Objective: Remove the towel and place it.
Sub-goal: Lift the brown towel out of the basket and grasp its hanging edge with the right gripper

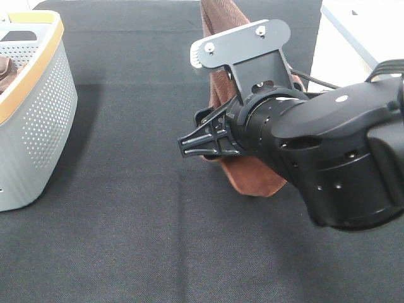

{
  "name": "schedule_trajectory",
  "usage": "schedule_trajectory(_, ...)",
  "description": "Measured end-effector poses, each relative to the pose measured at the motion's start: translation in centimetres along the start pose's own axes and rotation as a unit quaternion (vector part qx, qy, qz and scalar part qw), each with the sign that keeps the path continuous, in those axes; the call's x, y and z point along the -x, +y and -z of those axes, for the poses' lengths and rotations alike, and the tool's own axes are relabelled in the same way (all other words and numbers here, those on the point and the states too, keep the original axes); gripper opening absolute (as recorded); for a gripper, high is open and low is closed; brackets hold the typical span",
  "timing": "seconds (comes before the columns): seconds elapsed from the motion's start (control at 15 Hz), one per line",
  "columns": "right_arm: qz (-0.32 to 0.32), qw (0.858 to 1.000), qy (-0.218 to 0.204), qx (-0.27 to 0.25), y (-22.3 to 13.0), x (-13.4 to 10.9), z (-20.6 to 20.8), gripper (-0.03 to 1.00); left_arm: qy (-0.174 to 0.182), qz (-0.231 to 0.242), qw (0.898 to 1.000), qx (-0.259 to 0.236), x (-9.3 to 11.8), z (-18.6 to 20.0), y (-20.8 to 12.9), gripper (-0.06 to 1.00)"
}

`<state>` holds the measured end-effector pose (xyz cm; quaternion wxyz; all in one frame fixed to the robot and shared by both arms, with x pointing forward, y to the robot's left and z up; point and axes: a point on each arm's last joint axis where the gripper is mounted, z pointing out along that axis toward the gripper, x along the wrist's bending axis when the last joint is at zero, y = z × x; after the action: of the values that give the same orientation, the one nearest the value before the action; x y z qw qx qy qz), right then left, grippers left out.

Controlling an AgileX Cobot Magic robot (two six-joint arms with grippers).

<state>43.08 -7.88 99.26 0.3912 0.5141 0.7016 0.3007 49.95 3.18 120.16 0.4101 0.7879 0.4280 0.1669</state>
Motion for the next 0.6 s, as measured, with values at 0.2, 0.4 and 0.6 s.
schedule_trajectory(0.2,0.004,1.000,-0.003,0.001,0.0,0.1,0.0,0.72,0.000,0.000,1.000,0.002,0.0,0.2,0.0,0.00)
schedule_trajectory(0.4,0.013,1.000,-0.026,0.005,0.1,0.5,0.0,0.72,-0.006,0.004,1.000,0.012,0.0,1.4,0.3,0.00)
schedule_trajectory(0.6,0.013,0.999,-0.040,0.007,0.1,0.7,0.0,0.72,-0.004,0.008,1.000,0.006,-0.3,3.3,0.2,0.00)
